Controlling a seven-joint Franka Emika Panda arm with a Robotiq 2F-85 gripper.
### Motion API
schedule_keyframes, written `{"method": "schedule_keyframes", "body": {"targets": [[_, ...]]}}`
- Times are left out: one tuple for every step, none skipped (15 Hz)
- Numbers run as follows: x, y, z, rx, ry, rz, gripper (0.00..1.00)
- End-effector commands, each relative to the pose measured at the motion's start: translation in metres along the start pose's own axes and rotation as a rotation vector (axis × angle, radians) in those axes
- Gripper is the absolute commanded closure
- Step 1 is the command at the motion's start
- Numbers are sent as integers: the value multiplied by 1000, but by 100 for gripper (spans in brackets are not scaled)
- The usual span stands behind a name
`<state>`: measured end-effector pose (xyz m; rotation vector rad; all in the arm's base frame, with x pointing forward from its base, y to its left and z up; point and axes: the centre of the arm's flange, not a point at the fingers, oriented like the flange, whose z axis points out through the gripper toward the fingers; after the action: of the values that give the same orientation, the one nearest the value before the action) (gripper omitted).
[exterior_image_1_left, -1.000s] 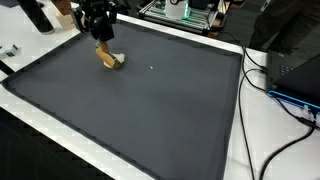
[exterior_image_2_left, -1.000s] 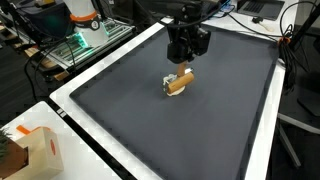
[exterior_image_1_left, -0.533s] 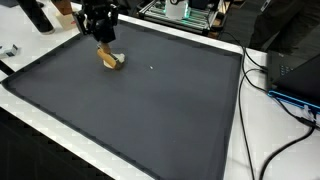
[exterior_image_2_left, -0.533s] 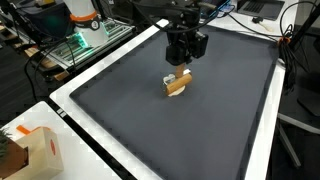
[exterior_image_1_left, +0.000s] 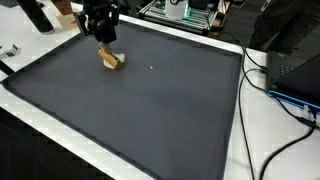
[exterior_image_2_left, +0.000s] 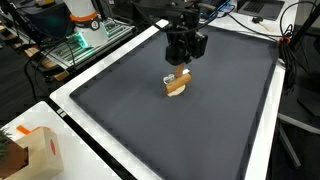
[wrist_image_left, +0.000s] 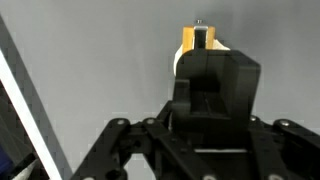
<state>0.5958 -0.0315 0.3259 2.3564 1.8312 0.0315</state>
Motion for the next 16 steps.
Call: {"method": "schedule_keyframes", "body": {"targets": [[-1, -8, 5, 62, -4, -19, 76], [0, -8, 6, 72, -9, -19, 76], [0, -9, 7, 78, -11, -18, 76], [0, -9, 7, 82, -13, -18, 76], [0, -9, 8, 83, -14, -15, 76], [-1, -10, 10, 88, -13, -12, 76], [-2, -10, 11, 90, -11, -11, 76], [-2, -11, 11, 94, -8, -11, 76], [-2, -11, 12, 100, -6, -10, 76], [-3, -12, 12, 110, -4, -9, 76], [-3, -13, 12, 114, -4, -5, 76], [-4, -14, 12, 116, 0, -3, 76], [-4, -14, 11, 119, 0, 0, 76], [-5, -15, 11, 120, 0, 2, 76], [-5, -15, 11, 123, -1, 4, 76], [-6, -15, 11, 128, -2, 3, 76]]}}
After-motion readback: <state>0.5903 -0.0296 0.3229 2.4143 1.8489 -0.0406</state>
